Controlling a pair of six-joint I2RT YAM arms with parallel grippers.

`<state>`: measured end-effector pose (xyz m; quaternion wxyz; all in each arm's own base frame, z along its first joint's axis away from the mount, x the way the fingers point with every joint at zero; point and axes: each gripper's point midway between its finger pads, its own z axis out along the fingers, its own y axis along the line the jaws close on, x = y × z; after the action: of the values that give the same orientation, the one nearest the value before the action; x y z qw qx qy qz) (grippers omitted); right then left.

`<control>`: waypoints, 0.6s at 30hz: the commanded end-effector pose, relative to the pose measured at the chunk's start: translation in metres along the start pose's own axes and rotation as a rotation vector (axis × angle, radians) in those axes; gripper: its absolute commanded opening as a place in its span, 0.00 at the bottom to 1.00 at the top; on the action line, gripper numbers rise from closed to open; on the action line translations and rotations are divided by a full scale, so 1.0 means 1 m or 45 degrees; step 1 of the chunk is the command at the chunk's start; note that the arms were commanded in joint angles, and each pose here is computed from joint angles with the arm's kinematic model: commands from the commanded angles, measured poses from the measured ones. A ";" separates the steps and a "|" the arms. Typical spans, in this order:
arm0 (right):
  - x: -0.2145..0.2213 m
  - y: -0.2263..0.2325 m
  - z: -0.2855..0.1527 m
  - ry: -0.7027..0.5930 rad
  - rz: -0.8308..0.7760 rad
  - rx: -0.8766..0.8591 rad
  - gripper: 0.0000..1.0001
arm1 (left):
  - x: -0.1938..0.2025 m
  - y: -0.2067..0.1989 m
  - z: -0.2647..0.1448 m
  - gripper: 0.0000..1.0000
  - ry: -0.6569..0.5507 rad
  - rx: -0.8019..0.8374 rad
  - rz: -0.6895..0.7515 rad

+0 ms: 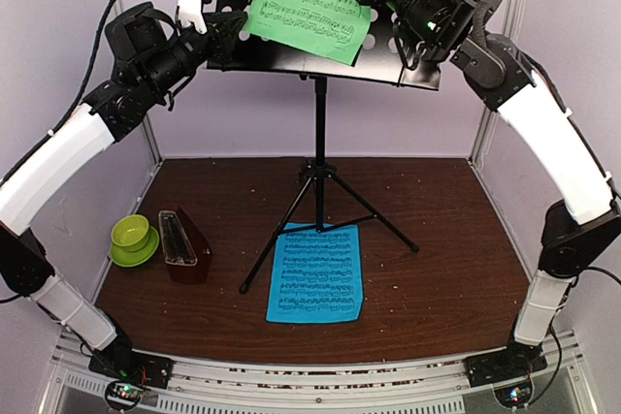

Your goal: Set up the instrument practice props

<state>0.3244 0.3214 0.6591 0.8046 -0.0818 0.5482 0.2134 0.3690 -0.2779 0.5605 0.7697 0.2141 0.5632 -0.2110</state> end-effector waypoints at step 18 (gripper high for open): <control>0.022 0.052 0.017 -0.084 -0.113 -0.252 0.00 | -0.030 -0.017 -0.012 0.00 -0.164 0.140 0.069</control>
<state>0.3247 0.3677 0.6496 0.8124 -0.1643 0.5131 0.2230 0.3619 -0.2864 0.5602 0.7739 0.2461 0.5393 -0.2228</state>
